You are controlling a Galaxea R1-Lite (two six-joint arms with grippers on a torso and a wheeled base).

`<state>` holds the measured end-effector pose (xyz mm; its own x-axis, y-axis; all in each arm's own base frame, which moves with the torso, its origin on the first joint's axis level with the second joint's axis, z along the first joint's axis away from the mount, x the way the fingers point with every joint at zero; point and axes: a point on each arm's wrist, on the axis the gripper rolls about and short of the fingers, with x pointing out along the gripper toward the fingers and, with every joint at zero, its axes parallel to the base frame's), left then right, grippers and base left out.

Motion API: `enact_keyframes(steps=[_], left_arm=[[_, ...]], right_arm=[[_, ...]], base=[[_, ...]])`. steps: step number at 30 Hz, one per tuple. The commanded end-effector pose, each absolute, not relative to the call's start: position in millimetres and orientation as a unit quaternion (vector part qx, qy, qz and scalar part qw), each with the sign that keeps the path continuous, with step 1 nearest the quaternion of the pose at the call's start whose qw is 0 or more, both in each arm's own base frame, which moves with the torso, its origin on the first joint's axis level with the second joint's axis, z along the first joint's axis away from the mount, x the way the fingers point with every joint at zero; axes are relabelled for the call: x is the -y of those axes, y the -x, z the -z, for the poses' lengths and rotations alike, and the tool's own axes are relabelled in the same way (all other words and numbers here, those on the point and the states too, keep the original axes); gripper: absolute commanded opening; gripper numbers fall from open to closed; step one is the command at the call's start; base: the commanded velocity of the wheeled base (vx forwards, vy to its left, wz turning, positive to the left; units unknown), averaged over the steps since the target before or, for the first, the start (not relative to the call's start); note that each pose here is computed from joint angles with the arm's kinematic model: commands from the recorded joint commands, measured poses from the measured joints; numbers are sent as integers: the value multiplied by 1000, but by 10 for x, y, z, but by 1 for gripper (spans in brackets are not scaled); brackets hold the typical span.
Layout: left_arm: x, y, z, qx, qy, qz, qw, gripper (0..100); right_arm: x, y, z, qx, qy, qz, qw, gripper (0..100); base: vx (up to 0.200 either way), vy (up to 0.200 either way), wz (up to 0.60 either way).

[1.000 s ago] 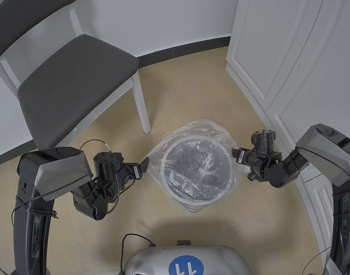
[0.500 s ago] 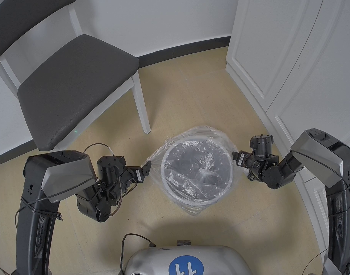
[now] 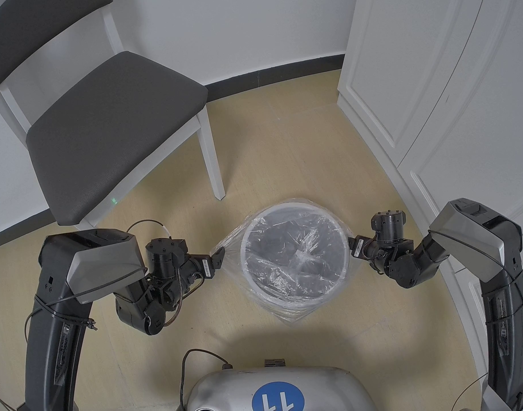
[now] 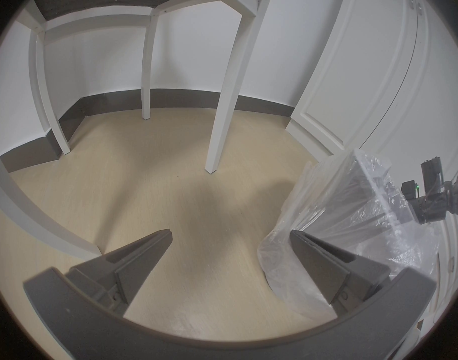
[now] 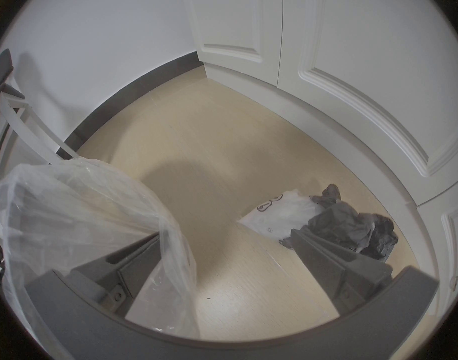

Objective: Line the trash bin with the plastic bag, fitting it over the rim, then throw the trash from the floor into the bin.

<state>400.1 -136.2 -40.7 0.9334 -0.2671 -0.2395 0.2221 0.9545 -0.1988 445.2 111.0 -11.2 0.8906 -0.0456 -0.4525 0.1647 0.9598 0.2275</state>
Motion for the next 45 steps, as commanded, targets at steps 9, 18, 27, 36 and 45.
enact_keyframes(steps=[9,18,27,36,45], left_arm=[[1235,-3884,267,-147,79,120,979,100],[1071,-3653,-174,-181,84,157,967,100],[1153,-3549,-115,-203,81,190,957,100],[1378,-3476,261,-248,69,216,942,100],[1504,-3426,549,-283,58,224,931,100]], right_arm=[[-1103,-4317,49,-240,-117,51,962,100],[-956,-3930,-256,-259,-20,28,965,100],[-932,-3718,-182,-295,-1,-42,955,100],[-1068,-3687,275,-351,7,-74,933,100],[-1062,-3761,584,-379,8,-73,923,100]], base=[[0,0,0],[0,0,0],[0,0,0],[0,0,0],[0,0,0]])
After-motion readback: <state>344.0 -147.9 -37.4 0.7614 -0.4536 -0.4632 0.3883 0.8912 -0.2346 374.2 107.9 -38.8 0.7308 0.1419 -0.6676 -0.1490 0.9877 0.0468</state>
